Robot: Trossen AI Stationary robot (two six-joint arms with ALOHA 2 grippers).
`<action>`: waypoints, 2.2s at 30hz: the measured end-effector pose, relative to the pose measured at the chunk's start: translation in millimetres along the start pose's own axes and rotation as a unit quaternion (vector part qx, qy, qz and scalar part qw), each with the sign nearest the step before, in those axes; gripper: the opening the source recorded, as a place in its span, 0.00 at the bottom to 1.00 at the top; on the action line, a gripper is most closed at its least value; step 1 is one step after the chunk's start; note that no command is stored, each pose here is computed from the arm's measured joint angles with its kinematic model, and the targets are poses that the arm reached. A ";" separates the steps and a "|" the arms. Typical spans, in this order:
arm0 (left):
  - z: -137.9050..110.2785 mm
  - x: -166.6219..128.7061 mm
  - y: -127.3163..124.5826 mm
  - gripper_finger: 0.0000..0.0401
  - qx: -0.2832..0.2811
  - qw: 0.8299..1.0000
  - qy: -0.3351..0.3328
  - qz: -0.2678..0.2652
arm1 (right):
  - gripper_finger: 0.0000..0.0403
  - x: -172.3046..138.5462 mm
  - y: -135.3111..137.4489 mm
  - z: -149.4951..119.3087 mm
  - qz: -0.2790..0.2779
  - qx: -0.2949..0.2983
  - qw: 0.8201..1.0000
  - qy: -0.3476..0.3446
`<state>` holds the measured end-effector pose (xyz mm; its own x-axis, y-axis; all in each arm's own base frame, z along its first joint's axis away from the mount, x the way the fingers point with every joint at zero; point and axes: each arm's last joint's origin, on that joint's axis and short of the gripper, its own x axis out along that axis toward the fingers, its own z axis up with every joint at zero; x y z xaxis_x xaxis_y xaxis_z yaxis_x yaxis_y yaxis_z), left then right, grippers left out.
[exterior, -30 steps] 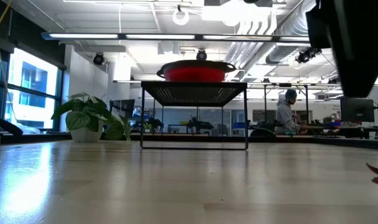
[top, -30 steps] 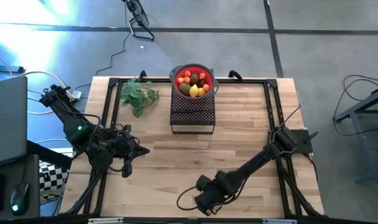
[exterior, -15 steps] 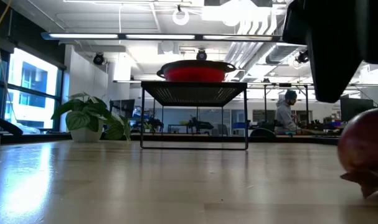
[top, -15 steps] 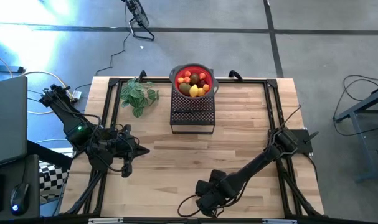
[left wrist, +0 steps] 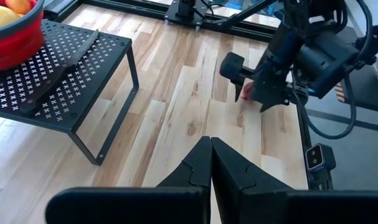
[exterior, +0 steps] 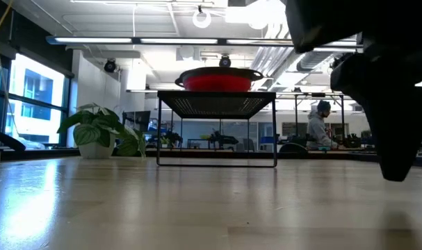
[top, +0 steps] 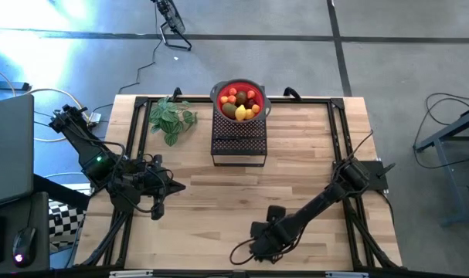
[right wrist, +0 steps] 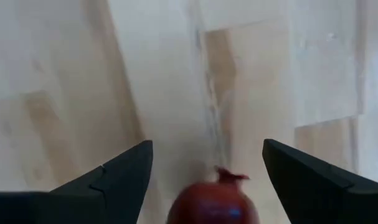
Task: Pick & Place Fruit
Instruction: Put the pomegranate into the red strainer bowl
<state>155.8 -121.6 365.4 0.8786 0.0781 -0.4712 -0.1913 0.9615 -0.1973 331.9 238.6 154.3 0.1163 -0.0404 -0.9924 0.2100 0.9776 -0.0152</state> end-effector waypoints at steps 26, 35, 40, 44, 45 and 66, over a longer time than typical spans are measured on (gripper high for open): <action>-2.6 3.2 -0.6 0.00 -0.014 1.000 0.002 0.016 | 0.73 -81.7 -84.0 18.5 -0.011 0.281 0.958 0.062; -3.5 4.6 -1.5 0.00 -0.012 1.000 0.005 0.018 | 0.73 -79.2 -73.9 5.9 -0.011 0.227 0.971 0.070; -3.5 4.6 -1.4 0.00 -0.011 1.000 0.004 0.020 | 0.73 -69.0 -62.4 -5.7 0.012 0.196 0.976 0.088; -3.5 4.6 -1.3 0.00 -0.010 1.000 0.003 0.021 | 0.73 -54.2 -54.7 -10.7 0.035 0.184 0.980 0.072; -3.5 4.6 -1.2 0.00 -0.011 1.000 0.003 0.022 | 0.73 -51.0 -53.8 -12.0 0.039 0.183 0.980 0.071; -3.6 4.6 -1.1 0.00 -0.010 1.000 0.002 0.023 | 0.73 -9.8 -60.0 -28.6 0.044 0.191 0.977 0.079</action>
<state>158.5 -123.3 360.4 0.8667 0.1205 -0.4840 -0.2400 0.9514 -0.1930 290.4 186.2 161.4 0.0049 0.1013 -0.9948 0.5561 0.8265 0.0869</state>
